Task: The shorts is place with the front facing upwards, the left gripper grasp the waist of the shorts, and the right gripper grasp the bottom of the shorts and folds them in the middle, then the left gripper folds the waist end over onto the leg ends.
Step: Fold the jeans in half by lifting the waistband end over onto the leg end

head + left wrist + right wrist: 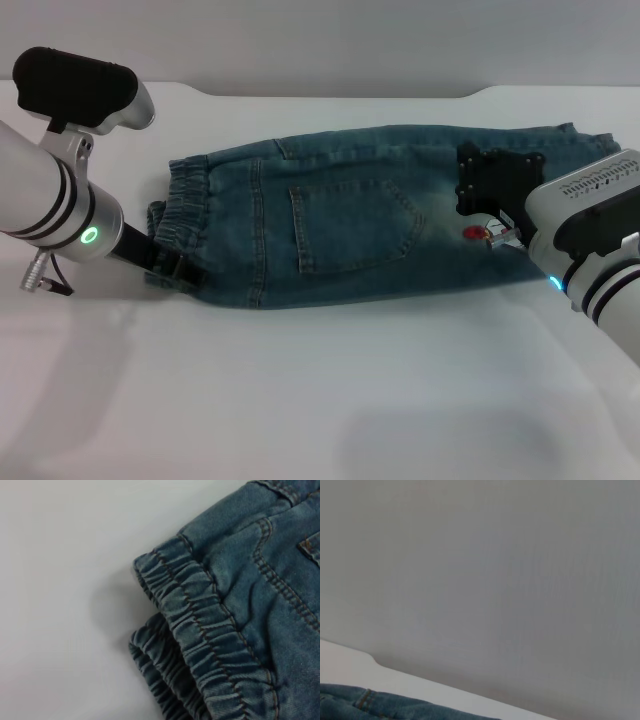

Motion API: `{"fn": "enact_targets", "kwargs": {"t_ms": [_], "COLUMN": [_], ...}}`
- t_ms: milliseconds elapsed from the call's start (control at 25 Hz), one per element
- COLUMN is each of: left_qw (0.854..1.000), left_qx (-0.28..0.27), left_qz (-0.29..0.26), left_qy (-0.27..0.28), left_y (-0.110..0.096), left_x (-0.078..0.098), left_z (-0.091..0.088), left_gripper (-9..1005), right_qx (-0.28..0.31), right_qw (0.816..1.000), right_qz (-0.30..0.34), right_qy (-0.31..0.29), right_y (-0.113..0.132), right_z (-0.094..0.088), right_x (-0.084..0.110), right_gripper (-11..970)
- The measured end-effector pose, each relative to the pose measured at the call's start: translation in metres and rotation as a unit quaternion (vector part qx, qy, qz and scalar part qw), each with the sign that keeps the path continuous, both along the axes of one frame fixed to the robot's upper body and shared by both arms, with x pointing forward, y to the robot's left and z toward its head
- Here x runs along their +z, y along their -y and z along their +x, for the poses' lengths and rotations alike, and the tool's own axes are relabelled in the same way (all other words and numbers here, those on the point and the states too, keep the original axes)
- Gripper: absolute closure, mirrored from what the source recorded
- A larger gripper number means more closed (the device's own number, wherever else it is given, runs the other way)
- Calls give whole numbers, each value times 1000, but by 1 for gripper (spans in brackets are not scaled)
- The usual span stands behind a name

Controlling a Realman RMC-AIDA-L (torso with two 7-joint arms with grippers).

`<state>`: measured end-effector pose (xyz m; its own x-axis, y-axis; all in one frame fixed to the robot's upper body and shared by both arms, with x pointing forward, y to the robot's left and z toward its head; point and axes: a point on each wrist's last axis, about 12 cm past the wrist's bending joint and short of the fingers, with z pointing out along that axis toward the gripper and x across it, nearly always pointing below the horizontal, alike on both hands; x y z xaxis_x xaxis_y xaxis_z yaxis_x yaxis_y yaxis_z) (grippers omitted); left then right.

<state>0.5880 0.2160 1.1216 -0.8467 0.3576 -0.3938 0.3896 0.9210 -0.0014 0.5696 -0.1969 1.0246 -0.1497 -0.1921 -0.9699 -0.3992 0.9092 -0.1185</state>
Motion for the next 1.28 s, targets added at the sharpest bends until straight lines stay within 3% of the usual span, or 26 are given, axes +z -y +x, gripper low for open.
{"fn": "enact_targets", "kwargs": {"t_ms": [520, 960, 1280], "left_qw": [1000, 1000, 1000], "left_qx": [-3, -6, -5], "left_qz": [5, -5, -6], "left_qy": [-9, 4, 5], "left_y": [2, 4, 4], "left_x": [-4, 3, 4], "left_z": [2, 3, 2], "left_gripper": [149, 260, 439], "right_qx": [0, -1, -2], "right_qw": [1000, 1000, 1000], "right_qz": [1, 2, 2], "right_qy": [0, -1, -2], "right_y": [0, 0, 2], "right_z": [0, -1, -1], "right_x": [0, 0, 0], "right_gripper": [958, 958, 958]}}
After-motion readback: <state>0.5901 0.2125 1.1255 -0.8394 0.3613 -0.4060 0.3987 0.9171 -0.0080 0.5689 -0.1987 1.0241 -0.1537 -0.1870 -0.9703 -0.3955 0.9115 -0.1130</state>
